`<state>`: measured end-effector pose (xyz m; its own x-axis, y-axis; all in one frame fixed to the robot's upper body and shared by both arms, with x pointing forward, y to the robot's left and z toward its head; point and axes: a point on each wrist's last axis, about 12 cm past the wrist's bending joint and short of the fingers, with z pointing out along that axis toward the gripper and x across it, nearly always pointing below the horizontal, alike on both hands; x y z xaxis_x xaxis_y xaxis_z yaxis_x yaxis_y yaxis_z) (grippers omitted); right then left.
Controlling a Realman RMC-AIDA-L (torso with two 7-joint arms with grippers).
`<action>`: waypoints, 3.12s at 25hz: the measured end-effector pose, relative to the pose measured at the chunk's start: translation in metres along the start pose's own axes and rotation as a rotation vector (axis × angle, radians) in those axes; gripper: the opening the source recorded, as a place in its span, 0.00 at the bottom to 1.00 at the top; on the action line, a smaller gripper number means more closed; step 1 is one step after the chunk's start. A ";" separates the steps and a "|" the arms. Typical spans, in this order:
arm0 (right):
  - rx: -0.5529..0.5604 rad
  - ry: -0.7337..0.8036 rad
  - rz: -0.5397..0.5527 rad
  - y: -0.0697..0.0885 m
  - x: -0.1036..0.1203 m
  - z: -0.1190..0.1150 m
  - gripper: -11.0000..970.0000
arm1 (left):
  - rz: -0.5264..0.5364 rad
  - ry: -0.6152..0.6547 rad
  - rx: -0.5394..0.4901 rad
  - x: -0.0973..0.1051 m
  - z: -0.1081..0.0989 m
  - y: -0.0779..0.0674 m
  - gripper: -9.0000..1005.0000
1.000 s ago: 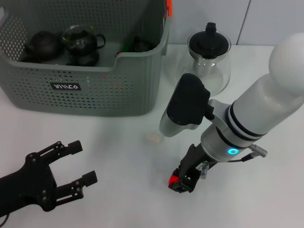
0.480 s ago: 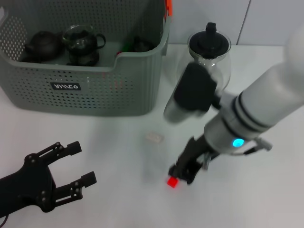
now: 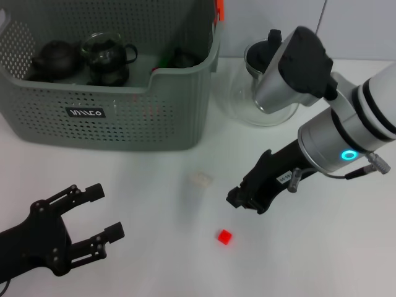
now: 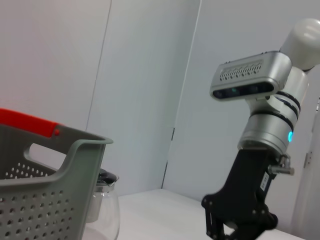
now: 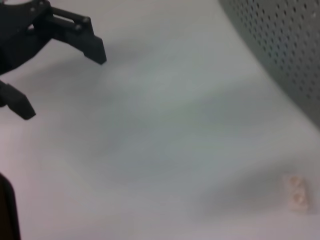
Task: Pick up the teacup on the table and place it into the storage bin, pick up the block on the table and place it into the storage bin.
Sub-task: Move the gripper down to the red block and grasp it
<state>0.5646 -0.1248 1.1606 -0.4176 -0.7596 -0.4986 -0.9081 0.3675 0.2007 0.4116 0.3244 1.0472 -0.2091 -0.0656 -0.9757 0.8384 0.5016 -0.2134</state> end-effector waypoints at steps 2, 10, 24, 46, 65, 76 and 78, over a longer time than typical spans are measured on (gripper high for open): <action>-0.020 0.009 0.011 0.000 0.001 0.003 0.04 | 0.001 -0.001 0.002 0.000 0.001 0.000 0.82; -0.052 0.122 0.012 0.007 0.006 0.020 0.25 | 0.001 -0.003 0.004 -0.001 0.002 0.001 0.82; 0.006 0.161 -0.003 0.010 0.004 0.052 0.47 | 0.001 -0.003 0.005 -0.001 0.002 0.001 0.82; 0.065 0.174 -0.010 0.004 0.007 0.066 0.47 | -0.002 0.000 -0.001 0.000 0.001 0.000 0.82; 0.064 0.186 -0.024 0.007 0.008 0.073 0.47 | -0.005 0.005 -0.009 0.002 0.000 0.000 0.82; 0.064 0.181 -0.022 0.007 0.008 0.072 0.47 | -0.007 0.006 -0.008 0.002 0.001 0.000 0.82; 0.063 0.183 -0.026 0.008 0.008 0.073 0.46 | -0.007 0.005 -0.007 0.002 0.001 0.000 0.82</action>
<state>0.5564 -0.0889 1.0969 -0.3982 -0.8520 -0.3399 -0.9172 0.3750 0.1343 0.4114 0.3232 1.0450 -0.2177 -0.0645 -0.9739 0.8331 0.5075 -0.2199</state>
